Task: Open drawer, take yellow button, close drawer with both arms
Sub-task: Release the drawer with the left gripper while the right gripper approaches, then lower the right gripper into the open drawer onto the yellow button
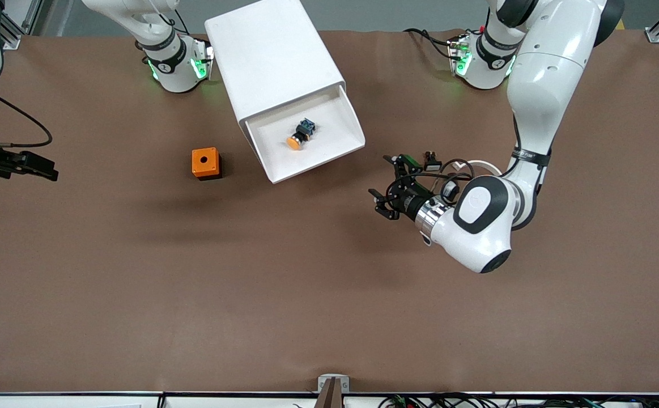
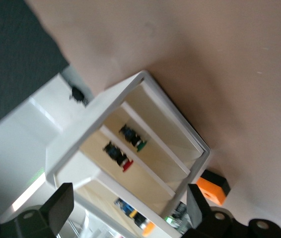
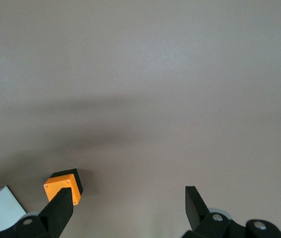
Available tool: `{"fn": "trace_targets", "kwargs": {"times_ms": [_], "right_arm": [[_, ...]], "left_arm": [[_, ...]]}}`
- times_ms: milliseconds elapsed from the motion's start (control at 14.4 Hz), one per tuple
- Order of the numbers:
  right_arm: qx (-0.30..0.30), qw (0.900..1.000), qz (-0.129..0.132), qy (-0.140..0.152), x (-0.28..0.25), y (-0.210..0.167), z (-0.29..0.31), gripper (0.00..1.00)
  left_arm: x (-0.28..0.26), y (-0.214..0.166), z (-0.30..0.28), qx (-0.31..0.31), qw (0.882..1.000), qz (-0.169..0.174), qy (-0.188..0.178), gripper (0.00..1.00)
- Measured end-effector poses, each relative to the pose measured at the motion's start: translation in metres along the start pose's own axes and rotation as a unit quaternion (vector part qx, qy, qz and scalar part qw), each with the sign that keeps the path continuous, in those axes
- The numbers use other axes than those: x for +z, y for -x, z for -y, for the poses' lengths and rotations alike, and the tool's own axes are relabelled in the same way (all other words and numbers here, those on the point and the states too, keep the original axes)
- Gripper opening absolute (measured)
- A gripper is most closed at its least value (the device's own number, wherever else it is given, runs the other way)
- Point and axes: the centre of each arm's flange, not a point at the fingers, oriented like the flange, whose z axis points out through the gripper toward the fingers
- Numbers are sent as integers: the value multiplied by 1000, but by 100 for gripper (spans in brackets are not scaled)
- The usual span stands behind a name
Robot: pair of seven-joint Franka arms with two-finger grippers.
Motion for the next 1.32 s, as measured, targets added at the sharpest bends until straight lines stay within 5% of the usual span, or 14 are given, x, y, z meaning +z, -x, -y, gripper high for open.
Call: {"fn": "trace_targets", "kwargs": {"times_ms": [208,486,834,1320], "right_arm": [[50,998,12,-33,-1,3,15,100],[101,994,18,-44,-8,7,50,100],[138,989,26,-44,-12,15,95,100],[132,990,24,-35,-15,50,219,100]], "left_arm": [[-17,6,9,140,989,-39,12,100],[-64,37,45,282,948,-131,63,100],[-93,56,71,346,905,-230,89,100],[-116,62,78,394,858,-311,112,100]]}}
